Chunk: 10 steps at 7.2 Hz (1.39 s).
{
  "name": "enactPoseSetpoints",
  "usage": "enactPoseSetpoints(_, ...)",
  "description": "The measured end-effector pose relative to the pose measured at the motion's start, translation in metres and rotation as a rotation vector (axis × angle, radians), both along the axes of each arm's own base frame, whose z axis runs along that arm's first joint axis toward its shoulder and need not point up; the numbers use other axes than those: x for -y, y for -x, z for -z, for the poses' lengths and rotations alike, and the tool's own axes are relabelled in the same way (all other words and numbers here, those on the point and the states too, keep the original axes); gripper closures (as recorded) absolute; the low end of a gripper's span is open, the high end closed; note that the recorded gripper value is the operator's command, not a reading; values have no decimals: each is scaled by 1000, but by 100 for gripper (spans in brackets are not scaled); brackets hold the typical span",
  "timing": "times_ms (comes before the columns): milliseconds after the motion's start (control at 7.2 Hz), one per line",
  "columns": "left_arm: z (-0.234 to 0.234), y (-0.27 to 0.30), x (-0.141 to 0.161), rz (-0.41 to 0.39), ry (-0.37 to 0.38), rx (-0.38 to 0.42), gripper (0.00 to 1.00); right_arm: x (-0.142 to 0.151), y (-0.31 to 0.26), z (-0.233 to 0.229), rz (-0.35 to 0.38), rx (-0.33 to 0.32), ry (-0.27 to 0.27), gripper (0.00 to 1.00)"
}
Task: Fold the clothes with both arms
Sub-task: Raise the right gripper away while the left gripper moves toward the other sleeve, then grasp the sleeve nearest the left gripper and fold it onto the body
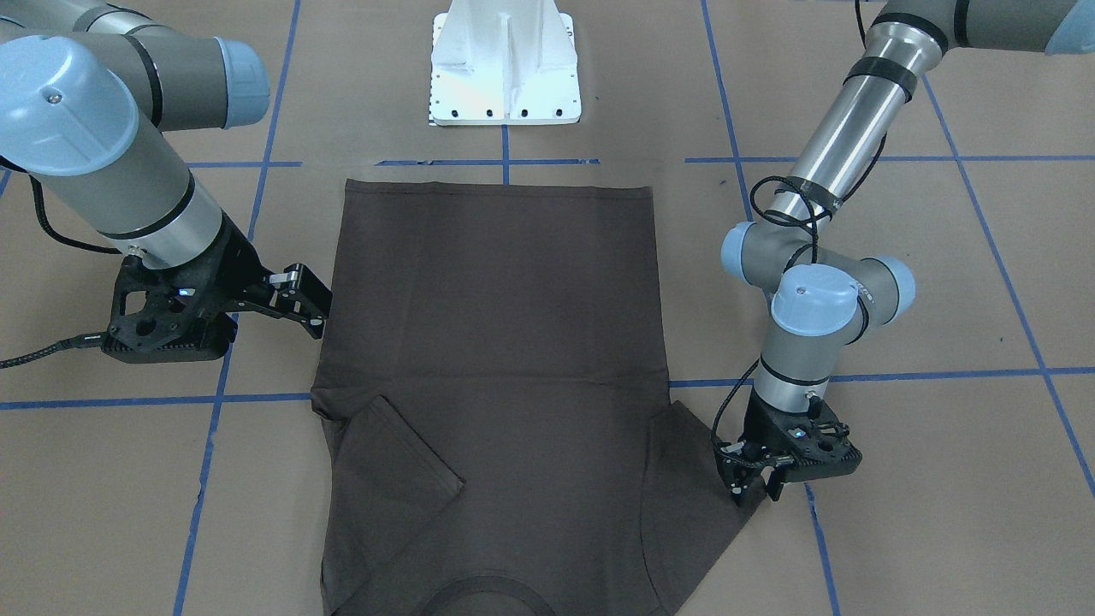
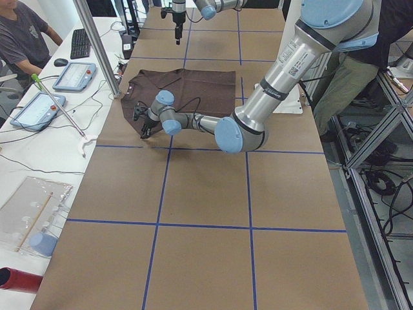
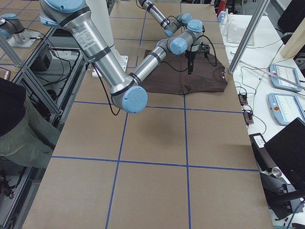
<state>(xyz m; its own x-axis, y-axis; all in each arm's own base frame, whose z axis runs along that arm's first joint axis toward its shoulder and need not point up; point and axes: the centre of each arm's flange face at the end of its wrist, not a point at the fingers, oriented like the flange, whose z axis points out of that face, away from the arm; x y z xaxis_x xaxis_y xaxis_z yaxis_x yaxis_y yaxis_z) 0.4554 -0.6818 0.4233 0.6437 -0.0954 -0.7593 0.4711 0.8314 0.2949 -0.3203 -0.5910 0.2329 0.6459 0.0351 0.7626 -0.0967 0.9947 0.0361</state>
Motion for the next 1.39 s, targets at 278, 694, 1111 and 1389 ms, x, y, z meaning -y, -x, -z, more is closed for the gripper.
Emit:
enactPoseSetpoints(278, 5, 0, 0, 0, -5, -6, 100, 0, 0, 0, -1, 0, 0, 0)
enactPoseSetpoints(694, 51, 0, -1, -3, -23, -36, 100, 1, -1, -3, -2, -3, 5, 0)
enactPoseSetpoints(1111, 158, -41, -6, 29, 29, -150, 100, 2, -2, -5, -6, -5, 8, 0)
enactPoseSetpoints(1389, 182, -91, -11, 35, 72, -219, 100, 5, -10, -8, -16, -7, 13, 0)
